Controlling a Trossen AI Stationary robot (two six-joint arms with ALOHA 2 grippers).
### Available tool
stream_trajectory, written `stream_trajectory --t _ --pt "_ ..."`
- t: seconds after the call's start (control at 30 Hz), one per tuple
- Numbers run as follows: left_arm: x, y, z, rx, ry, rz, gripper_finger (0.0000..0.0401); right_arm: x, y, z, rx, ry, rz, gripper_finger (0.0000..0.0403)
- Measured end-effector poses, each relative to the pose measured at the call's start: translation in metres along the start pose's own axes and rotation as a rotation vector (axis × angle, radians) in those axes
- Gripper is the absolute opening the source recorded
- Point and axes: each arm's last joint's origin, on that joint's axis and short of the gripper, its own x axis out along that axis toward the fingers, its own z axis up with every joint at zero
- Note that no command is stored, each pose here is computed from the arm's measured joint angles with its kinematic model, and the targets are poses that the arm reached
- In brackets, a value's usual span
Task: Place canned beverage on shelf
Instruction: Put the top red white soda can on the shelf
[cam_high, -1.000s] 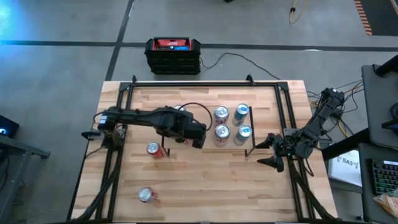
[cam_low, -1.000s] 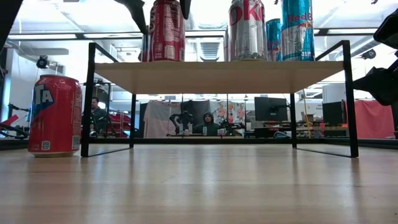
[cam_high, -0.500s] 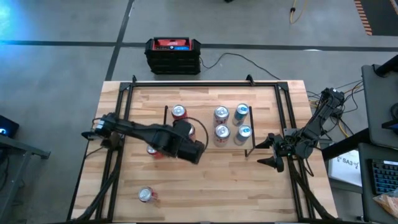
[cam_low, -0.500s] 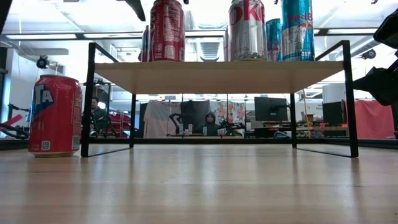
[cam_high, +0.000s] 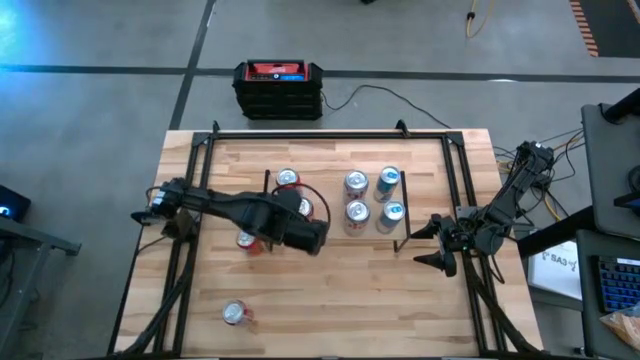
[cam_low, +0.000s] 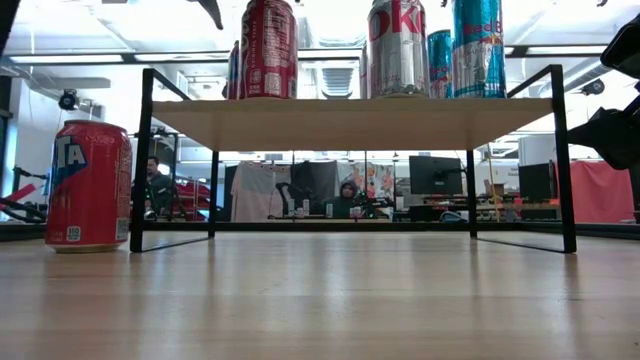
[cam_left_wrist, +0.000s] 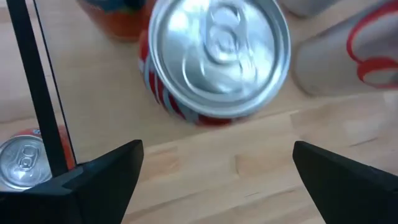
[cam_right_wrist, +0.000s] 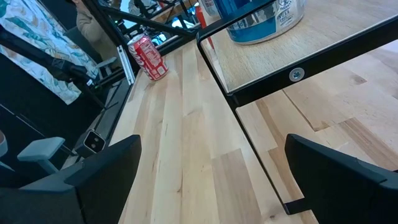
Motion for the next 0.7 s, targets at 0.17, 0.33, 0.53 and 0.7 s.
stream_trajectory --t 0.17,0.33,0.53,0.7 --pt "-0.002 0.003 0.013 -0.036 0.014 -0.003 0.0398 0.000 0.000 0.000 0.000 0.000 0.000 0.0384" --pt "-0.007 0.007 0.024 -0.040 0.012 -0.017 0.0398 0.000 0.000 0.000 0.000 0.000 0.000 0.0384" --pt "-0.010 0.010 0.030 -0.072 0.009 -0.025 0.0398 0.000 0.000 0.000 0.000 0.000 0.000 0.0384" --pt "-0.008 0.010 0.035 -0.042 0.004 -0.020 0.0398 0.000 0.000 0.000 0.000 0.000 0.000 0.0384"
